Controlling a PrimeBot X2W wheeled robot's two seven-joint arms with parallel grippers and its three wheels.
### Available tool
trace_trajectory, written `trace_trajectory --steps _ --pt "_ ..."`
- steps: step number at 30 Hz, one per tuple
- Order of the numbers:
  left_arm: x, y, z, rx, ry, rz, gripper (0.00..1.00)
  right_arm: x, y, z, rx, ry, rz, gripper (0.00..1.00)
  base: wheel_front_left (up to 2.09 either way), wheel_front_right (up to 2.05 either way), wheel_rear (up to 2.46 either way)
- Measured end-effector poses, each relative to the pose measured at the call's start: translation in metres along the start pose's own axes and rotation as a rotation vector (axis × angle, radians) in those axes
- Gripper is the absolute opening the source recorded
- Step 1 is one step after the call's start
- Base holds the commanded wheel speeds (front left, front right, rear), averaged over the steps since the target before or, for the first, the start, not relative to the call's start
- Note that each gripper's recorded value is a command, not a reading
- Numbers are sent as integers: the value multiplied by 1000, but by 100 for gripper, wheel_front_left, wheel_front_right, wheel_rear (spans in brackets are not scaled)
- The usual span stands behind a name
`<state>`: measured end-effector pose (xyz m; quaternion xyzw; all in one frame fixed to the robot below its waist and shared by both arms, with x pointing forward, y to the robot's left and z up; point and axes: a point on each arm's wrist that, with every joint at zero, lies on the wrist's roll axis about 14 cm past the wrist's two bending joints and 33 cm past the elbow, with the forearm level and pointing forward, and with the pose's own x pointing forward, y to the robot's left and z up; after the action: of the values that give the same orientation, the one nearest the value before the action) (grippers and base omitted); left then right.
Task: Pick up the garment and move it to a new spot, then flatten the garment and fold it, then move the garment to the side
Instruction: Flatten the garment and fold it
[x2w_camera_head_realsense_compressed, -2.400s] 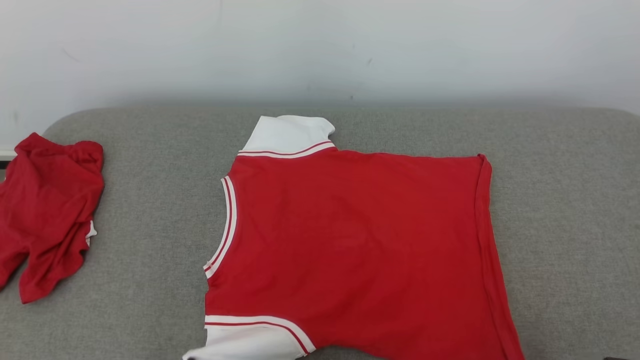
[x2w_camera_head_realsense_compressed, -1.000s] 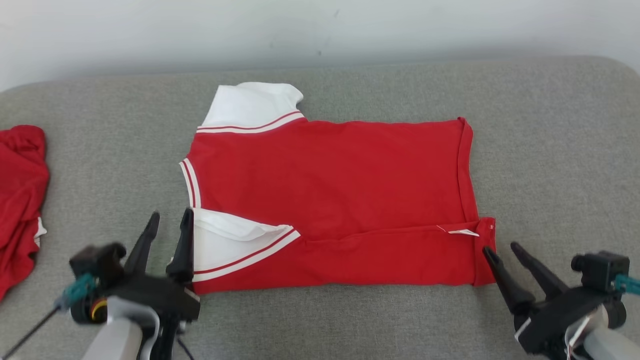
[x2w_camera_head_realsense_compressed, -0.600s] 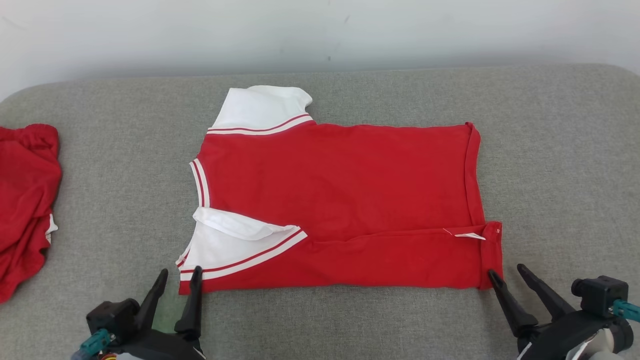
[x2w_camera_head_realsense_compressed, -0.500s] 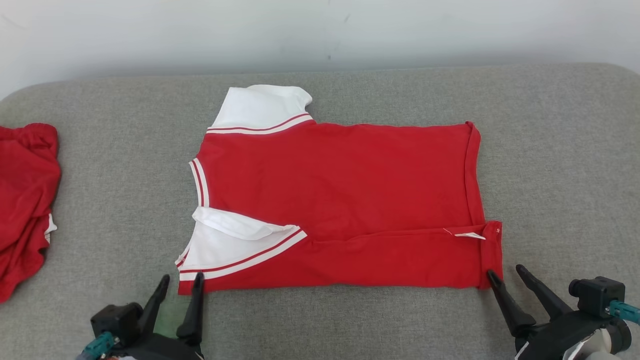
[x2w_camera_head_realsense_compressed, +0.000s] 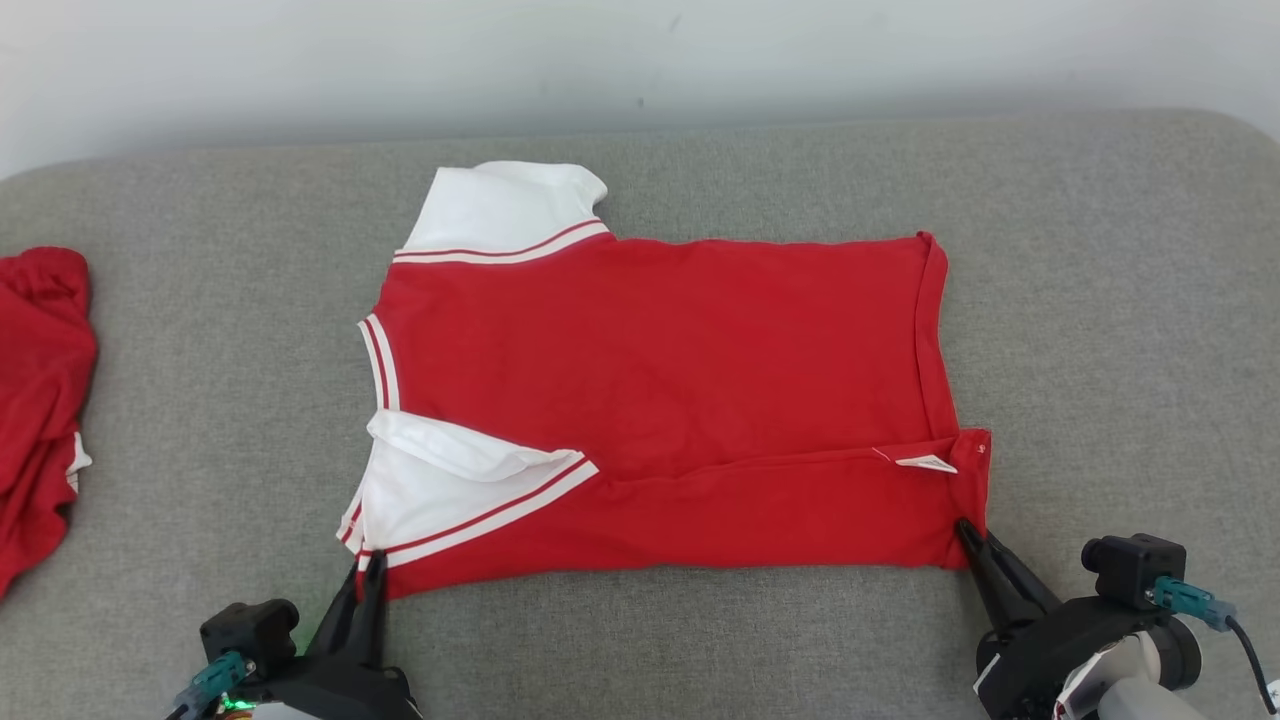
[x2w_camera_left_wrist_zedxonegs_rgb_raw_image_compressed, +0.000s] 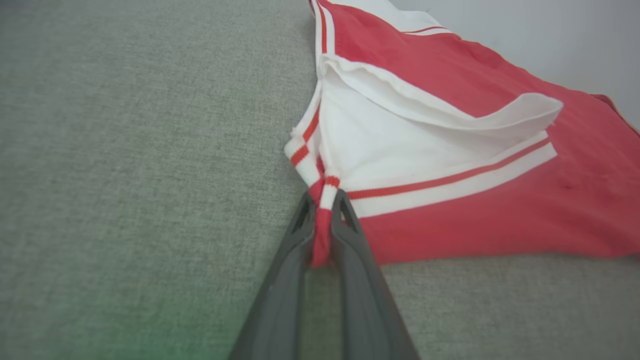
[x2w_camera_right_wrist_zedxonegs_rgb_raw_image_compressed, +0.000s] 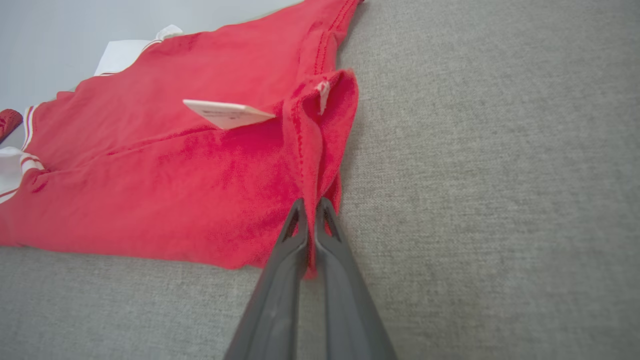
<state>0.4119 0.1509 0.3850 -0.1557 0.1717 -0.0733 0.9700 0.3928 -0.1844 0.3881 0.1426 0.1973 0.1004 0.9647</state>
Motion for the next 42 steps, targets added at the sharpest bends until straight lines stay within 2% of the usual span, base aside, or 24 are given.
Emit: trace_trajectory --steps 10,16,23,32,33,34,35,42 --pt "-26 -10 10 -51 -63 -10 0 -24 0 20 -2 -85 0 0 0 0 0" --pt "-52 -19 8 -87 -101 -19 0 -47 -1 22 -49 -103 15 0 0 0 0" --pt "-74 -19 -4 -118 -98 9 0 -70 -10 2 -29 -36 -7 0 0 0 0" --pt "-88 -14 -20 -112 -64 44 0 -88 -6 -16 12 10 -18 0 0 0 0" --pt "-88 -15 -22 -104 -57 41 26 -89 -5 -17 14 13 -20 7 0 0 0" --pt "-89 -15 -22 -94 -57 39 89 -89 -4 -17 11 11 -20 70 0 0 0" --pt "-89 -15 -20 -89 -61 40 100 -89 -2 -16 5 7 -19 100 0 0 0" --pt "-90 -7 34 -54 -234 59 100 -87 2 22 -30 -140 -16 100 0 0 0"
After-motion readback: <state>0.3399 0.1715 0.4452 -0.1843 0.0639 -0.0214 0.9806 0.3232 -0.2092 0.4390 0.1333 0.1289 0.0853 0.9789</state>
